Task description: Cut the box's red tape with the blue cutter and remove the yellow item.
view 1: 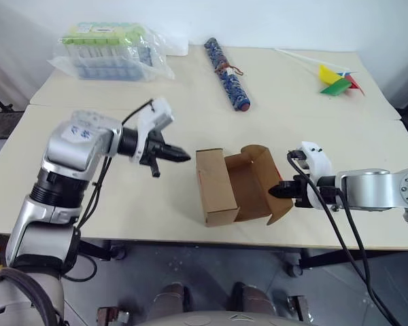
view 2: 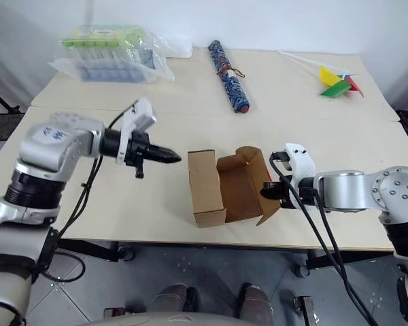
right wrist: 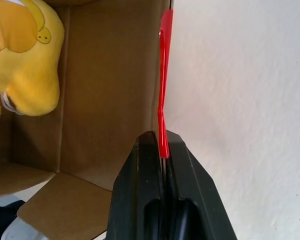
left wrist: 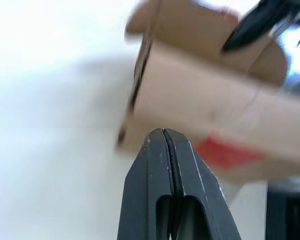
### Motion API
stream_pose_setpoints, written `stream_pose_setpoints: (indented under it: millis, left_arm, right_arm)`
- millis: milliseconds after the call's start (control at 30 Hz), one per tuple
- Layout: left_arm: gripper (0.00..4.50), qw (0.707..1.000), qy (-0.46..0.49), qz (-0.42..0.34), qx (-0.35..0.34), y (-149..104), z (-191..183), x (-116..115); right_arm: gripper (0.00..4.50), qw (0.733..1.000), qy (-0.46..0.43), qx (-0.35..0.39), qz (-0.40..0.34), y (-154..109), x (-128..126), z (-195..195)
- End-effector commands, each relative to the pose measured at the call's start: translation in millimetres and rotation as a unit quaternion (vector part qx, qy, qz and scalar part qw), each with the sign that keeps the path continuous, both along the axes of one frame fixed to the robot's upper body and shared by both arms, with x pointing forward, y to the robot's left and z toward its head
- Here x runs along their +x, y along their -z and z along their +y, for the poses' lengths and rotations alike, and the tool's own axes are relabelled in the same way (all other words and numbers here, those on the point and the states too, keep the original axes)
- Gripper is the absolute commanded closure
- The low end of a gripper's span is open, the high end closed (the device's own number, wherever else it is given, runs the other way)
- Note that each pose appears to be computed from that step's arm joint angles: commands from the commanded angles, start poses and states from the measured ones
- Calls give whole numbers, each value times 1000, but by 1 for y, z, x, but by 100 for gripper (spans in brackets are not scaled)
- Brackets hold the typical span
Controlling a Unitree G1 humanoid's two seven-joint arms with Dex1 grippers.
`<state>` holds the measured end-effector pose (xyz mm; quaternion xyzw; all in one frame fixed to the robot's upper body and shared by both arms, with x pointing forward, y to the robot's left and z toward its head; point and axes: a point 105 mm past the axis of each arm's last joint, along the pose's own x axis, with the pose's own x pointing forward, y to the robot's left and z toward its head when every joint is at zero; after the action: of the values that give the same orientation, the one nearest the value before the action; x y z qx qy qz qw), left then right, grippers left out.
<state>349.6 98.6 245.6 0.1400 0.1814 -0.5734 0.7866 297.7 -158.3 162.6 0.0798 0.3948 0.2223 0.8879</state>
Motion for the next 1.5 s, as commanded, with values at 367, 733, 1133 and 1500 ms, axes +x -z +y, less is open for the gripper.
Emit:
stream_pose_setpoints:
  millis: [367, 733, 1133, 1500]
  left_arm:
    - [450, 981, 155, -44, 110, 22, -49, -10]
    - [450, 972, 152, -42, 175, 66, -35, -3]
    - [450, 980, 68, -27, 184, 86, 3, -14]
    - [450, 986, 6, -19, 165, 95, 12, -14]
  right_arm:
    - [445, 999, 7, 7, -43, -19, 6, 7]
    - [445, 993, 10, 65, -102, -46, 5, 12]
    - [445, 983, 24, 149, -101, -36, -13, -3]
    - [445, 964, 45, 249, -83, -20, -18, 1]
